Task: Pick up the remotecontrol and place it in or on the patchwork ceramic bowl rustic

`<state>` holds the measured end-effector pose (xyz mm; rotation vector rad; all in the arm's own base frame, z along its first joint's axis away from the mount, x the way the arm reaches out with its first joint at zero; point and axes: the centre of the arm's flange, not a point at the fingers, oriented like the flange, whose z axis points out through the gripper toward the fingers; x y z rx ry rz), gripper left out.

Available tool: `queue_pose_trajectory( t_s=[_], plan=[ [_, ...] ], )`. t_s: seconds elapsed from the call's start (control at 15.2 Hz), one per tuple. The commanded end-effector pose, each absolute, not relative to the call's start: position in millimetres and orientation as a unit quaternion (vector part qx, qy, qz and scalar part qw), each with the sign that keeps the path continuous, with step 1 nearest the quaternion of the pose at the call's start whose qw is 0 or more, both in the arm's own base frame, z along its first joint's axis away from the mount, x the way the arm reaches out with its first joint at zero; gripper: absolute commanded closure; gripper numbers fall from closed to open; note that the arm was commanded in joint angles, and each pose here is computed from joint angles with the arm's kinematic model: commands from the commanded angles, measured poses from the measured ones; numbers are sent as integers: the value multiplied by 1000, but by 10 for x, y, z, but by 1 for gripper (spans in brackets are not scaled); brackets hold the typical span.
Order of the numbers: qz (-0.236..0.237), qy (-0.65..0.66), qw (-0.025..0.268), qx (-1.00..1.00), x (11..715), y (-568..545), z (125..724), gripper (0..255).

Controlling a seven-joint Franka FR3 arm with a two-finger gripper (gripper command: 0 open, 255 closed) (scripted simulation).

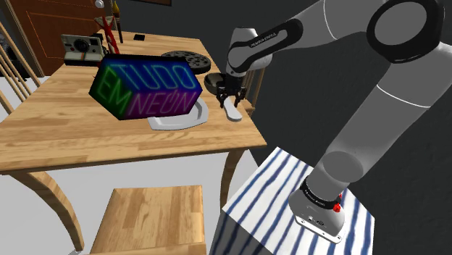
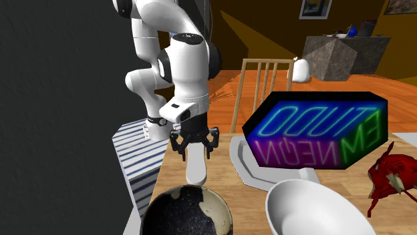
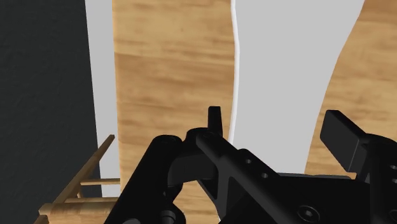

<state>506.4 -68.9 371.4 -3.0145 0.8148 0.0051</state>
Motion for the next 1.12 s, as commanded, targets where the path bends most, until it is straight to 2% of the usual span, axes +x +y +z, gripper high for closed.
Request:
queue_pose_trajectory(
  t_s=[0.0, 1.06],
  plan=[
    [2, 261, 9, -965, 5066, -695, 3811, 255],
    [2, 261, 9, -965, 5066, -695, 4656, 255]
  ],
)
